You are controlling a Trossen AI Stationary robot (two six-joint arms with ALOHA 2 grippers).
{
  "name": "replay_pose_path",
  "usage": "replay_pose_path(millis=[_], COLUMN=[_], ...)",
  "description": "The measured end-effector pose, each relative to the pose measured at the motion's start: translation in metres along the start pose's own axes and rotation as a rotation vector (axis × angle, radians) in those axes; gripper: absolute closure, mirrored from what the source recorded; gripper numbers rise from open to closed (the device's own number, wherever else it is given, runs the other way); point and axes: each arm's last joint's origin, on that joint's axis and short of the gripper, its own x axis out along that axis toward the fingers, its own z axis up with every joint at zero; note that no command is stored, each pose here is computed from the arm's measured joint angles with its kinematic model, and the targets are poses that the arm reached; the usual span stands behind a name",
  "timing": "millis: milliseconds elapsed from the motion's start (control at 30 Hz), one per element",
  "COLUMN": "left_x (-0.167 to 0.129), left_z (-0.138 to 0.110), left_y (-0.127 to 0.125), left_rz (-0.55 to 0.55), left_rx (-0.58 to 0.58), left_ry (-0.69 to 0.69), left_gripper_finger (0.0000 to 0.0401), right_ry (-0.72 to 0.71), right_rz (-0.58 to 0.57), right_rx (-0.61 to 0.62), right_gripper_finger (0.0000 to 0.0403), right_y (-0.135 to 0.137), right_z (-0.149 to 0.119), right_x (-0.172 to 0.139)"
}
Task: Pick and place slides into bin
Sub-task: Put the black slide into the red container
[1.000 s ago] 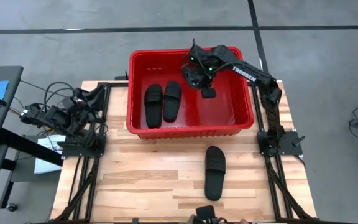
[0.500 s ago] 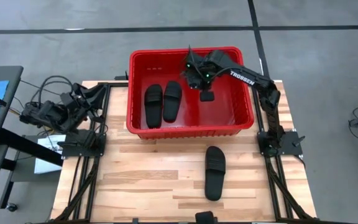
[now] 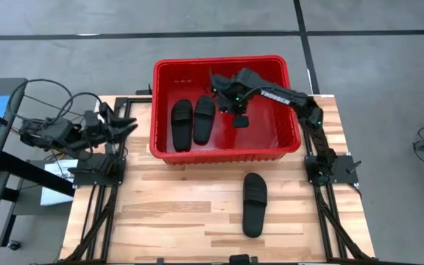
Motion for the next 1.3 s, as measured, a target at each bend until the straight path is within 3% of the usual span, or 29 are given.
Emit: replay_pose_path(millis=[100, 400, 933, 1300], left_x=[-0.001, -0.003, -0.003, -0.003], left_z=[0.003, 0.005, 0.001, 0.001], left_y=[-0.001, 0.0, 0.0, 0.0], left_rz=[-0.073, -0.077, -0.074, -0.073], left_rx=[-0.005, -0.01, -0.003, -0.003], left_ry=[0.002, -0.004, 0.029, 0.029], left_gripper_finger=[0.0308, 0.0308, 0.0308, 0.0308], right_ry=[0.042, 0.072, 0.068, 0.01], right_rz=[0.015, 0.092, 0.154, 0.267], right_rx=[-0.021, -0.068, -0.084, -0.024], right_gripper_finger=[0.0403, 0.0403, 0.0399, 0.0333], right_y=[0.002, 0.009, 0.016, 0.013], right_z=[0.01, 0.029, 0.031, 0.03], right_x=[0.019, 0.053, 0.054, 0.054])
